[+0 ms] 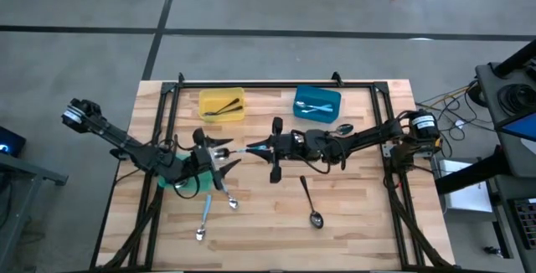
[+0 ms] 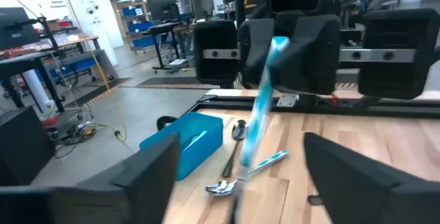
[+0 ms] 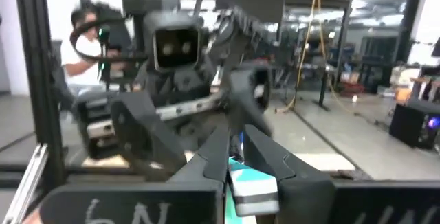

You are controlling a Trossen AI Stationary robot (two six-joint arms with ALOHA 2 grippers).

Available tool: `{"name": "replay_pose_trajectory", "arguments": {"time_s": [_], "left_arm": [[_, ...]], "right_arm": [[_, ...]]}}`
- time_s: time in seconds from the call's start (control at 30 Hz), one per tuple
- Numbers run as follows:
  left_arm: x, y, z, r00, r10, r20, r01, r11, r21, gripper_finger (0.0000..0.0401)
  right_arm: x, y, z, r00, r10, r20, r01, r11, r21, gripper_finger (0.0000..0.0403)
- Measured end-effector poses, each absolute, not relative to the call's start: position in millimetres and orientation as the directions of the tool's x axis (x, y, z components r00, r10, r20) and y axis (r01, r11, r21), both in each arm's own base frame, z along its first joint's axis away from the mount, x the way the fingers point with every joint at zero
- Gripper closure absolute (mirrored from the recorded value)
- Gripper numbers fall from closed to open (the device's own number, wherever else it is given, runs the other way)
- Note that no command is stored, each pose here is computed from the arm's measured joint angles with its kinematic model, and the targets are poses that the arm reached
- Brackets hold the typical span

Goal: Sort silverware by color (type)
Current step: Put the blue patterned spoon into the green bin

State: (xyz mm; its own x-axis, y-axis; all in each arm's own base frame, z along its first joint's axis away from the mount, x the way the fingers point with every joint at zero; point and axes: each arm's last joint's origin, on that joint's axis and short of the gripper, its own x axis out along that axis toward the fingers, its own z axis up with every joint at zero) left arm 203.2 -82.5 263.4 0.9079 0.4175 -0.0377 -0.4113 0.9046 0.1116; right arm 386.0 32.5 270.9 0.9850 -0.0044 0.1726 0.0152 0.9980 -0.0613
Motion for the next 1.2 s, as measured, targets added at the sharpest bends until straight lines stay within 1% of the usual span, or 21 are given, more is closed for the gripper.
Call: {"name": "replay_pose_trajectory", "arguments": {"time_s": [0.03,0.1,0.2,0.33,0.43,0.47,0.57,0.67,0.83,1.0,1.2], "left_arm": [[203.0,-82.3,263.0,0.908,0.418,-0.042,-0.411,0.904,0.119,0.0095],[202.5,-81.8,262.8,0.907,0.418,-0.046,-0.410,0.903,0.127,0.0073],[201.2,-81.3,261.9,0.909,0.413,-0.059,-0.401,0.904,0.150,0.0068],[202.1,-79.4,259.3,0.907,0.413,-0.081,-0.391,0.898,0.202,0.0090],[206.5,-74.3,259.5,0.917,0.379,-0.122,-0.348,0.912,0.215,0.0118],[208.4,-71.1,259.7,0.920,0.368,-0.138,-0.335,0.918,0.210,0.0128],[212.4,-60.7,257.7,0.914,0.358,-0.190,-0.320,0.925,0.203,0.0162],[216.1,-50.3,254.4,0.910,0.348,-0.227,-0.313,0.934,0.174,0.0194],[226.2,-36.5,250.1,0.918,0.306,-0.254,-0.287,0.952,0.107,0.0232],[238.3,-28.7,248.8,0.904,0.329,-0.272,-0.306,0.944,0.125,0.0250],[256.1,-25.3,249.3,0.903,0.310,-0.297,-0.269,0.948,0.172,0.0253]], "right_arm": [[385.8,32.4,269.7,0.989,-0.005,0.149,0.015,0.998,-0.064,0.0384],[383.8,31.2,268.7,0.996,-0.030,0.090,0.037,0.996,-0.075,0.0384],[378.4,26.0,269.5,0.995,-0.093,-0.021,0.091,0.991,-0.096,0.0384],[377.9,22.3,276.2,0.967,-0.158,-0.201,0.132,0.982,-0.138,0.0384],[380.4,22.3,282.0,0.933,-0.188,-0.308,0.138,0.975,-0.176,0.0384],[381.6,22.3,285.1,0.926,-0.193,-0.323,0.139,0.973,-0.184,0.0384],[382.4,21.6,292.5,0.909,-0.216,-0.357,0.148,0.967,-0.208,0.0384],[383.3,21.4,299.9,0.907,-0.218,-0.360,0.147,0.966,-0.214,0.0384],[384.2,21.7,305.3,0.910,-0.215,-0.353,0.142,0.965,-0.220,0.0384],[383.7,21.6,303.9,0.905,-0.216,-0.366,0.140,0.965,-0.223,0.0384],[383.6,21.7,303.8,0.905,-0.215,-0.366,0.139,0.965,-0.224,0.0384]]}}
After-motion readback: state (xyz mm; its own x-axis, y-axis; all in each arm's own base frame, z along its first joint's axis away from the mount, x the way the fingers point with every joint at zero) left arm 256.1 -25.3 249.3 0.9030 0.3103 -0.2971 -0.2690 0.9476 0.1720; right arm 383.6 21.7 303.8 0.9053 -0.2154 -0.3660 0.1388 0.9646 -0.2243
